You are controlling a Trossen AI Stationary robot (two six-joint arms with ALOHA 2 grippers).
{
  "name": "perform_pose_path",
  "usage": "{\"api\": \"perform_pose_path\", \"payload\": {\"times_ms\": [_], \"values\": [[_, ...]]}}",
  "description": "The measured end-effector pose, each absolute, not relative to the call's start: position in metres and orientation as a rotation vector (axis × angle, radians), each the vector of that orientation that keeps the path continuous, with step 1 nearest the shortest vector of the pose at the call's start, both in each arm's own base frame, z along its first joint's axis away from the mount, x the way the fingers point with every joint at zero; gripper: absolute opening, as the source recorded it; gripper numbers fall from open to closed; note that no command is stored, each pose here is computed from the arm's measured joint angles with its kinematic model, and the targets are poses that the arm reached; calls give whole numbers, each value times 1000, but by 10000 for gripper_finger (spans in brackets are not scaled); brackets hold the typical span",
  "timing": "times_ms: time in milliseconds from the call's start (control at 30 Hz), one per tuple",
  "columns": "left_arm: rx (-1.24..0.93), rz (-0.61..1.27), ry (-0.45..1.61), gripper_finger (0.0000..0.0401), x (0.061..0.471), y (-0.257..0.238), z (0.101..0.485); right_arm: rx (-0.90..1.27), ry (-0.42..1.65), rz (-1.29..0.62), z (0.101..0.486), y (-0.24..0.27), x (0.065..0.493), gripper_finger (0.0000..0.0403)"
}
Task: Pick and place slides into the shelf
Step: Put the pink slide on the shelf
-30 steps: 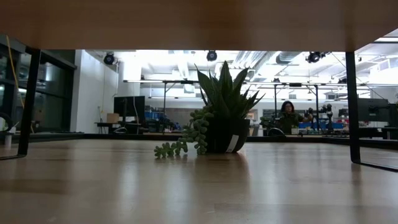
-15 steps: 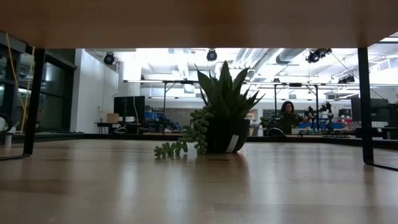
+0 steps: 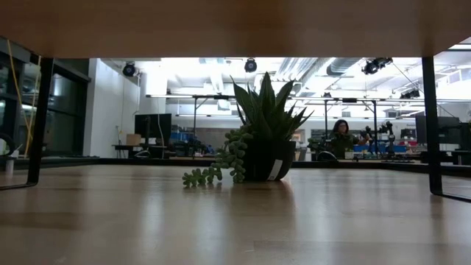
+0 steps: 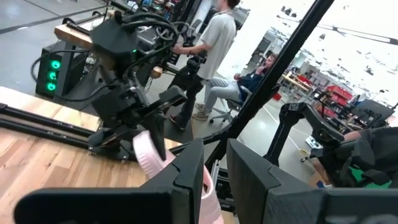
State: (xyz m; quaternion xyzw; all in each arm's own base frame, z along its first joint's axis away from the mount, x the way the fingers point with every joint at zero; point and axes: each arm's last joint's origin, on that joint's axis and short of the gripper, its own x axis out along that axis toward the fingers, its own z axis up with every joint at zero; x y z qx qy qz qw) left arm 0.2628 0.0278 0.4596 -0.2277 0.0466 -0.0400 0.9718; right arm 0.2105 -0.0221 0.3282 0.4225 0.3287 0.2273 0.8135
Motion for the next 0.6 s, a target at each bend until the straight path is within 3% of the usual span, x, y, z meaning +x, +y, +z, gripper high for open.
{"api": "perform_pose_path", "payload": {"times_ms": [600], "values": [[-440,-80,100,60,263,28,459,900,786,460,322,10,220,40]]}}
